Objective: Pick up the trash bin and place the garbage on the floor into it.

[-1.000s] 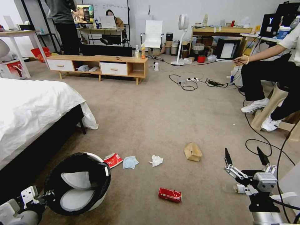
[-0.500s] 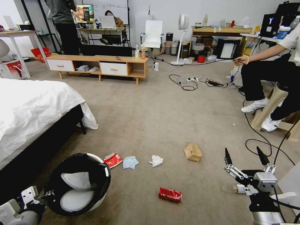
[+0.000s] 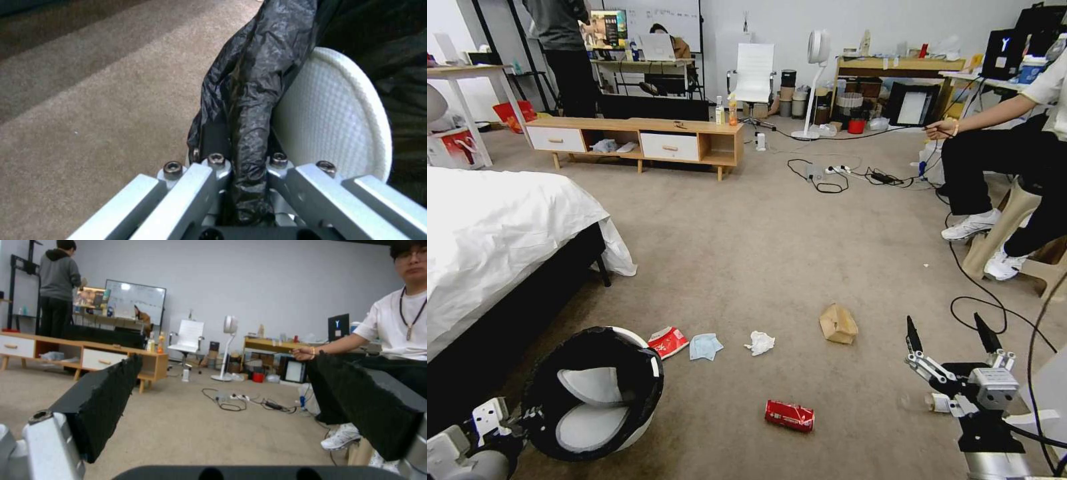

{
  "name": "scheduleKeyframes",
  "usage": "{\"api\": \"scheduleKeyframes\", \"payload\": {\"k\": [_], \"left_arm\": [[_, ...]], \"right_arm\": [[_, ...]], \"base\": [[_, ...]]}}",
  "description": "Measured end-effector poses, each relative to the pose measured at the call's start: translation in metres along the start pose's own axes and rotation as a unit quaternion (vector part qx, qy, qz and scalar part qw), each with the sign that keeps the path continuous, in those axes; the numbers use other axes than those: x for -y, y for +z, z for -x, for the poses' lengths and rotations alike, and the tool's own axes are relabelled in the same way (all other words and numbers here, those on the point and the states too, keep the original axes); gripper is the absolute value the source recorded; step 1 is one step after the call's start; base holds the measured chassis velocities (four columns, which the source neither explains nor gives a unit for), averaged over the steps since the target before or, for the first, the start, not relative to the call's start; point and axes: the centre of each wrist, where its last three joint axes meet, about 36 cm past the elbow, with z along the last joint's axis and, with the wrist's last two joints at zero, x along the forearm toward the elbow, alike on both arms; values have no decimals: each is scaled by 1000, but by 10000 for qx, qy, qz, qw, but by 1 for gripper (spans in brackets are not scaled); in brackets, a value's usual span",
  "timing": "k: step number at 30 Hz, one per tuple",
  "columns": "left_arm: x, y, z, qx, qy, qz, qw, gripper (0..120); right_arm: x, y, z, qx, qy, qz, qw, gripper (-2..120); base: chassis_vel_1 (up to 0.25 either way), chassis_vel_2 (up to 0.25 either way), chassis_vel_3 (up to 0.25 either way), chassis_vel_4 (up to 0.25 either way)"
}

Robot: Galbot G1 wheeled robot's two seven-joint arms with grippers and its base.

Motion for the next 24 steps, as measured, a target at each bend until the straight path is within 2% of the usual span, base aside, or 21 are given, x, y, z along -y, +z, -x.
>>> {"api": "scheduleKeyframes", "payload": {"k": [24], "left_arm": [[-2,1,-1,0,-45,-1,10000,2]], "right_arm": [[1,2,2,39,-22,10,10000,100]], "base": [[-13,13,17,-14]]}}
